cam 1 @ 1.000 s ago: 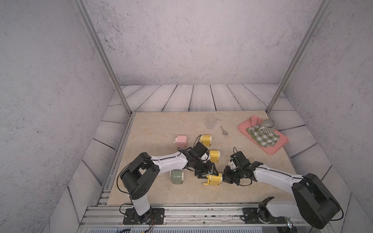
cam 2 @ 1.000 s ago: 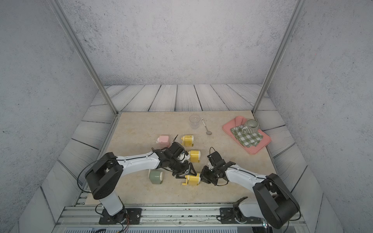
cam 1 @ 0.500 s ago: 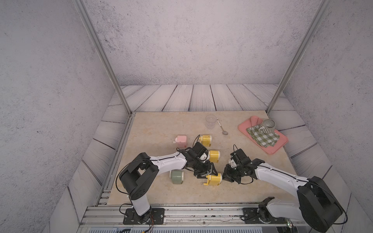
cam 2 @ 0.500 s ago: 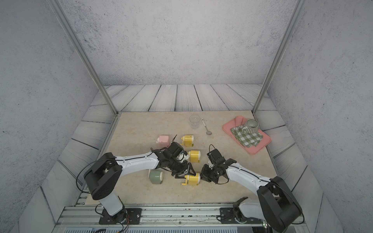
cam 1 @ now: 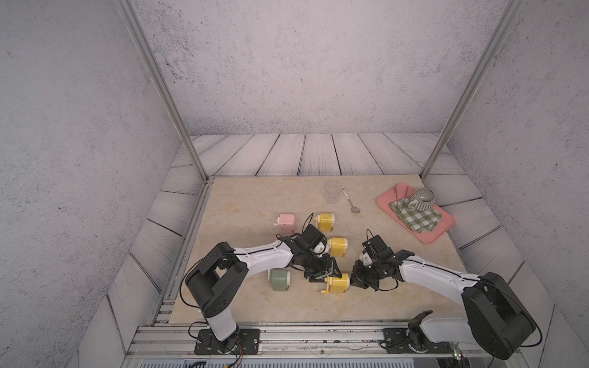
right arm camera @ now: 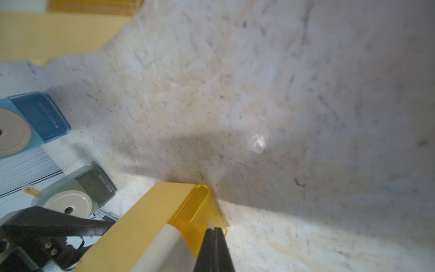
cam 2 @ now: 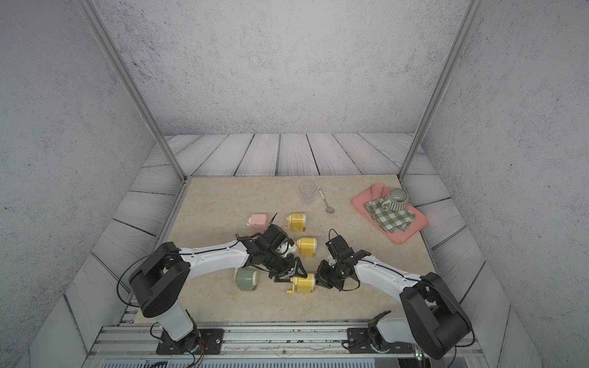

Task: Put the tray back into the pencil sharpener
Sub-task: Close the container of the pencil sharpener, then reset both arms

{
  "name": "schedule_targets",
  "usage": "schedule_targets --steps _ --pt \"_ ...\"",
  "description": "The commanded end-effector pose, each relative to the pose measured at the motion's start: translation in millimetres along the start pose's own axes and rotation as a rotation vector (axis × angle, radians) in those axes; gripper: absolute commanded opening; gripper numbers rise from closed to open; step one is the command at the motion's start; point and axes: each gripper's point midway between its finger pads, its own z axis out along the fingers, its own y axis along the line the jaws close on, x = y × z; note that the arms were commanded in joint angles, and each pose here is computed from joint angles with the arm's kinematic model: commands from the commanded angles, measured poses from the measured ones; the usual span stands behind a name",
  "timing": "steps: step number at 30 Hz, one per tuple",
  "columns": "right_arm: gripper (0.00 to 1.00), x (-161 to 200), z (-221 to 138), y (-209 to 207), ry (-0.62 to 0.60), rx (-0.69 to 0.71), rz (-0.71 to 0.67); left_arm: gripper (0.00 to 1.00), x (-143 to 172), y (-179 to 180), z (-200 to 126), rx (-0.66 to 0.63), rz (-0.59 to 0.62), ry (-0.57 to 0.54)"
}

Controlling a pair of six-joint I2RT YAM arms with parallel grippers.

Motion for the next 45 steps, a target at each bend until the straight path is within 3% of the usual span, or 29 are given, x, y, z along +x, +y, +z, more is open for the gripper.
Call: schedule_targets --steps 1,18,26,38,45 --pt "0.0 4.1 3.7 1.9 0.026 -0.027 -0.002 0.65 6.1 15.8 1.4 -0.037 -0.013 0.016" --pt "0.0 11.8 8.3 3.6 0.059 -0.081 0.015 0.65 6.4 21.3 5.1 -0.042 -0.019 0.017" --pt "0.08 -3.5 -27.0 -9.6 -0.067 0.124 -0.04 0.67 4.6 13.2 -1.9 -0.038 0.012 0.002" --pt "0.18 -18.4 -62.4 -1.5 -0.158 0.231 -0.088 0.86 -1.3 -9.3 -36.7 -0.054 0.106 -0.077" --pt "0.23 -31.8 -88.4 14.5 -0.241 0.259 -0.153 0.91 -8.4 -39.5 -96.6 -0.054 0.232 -0.204"
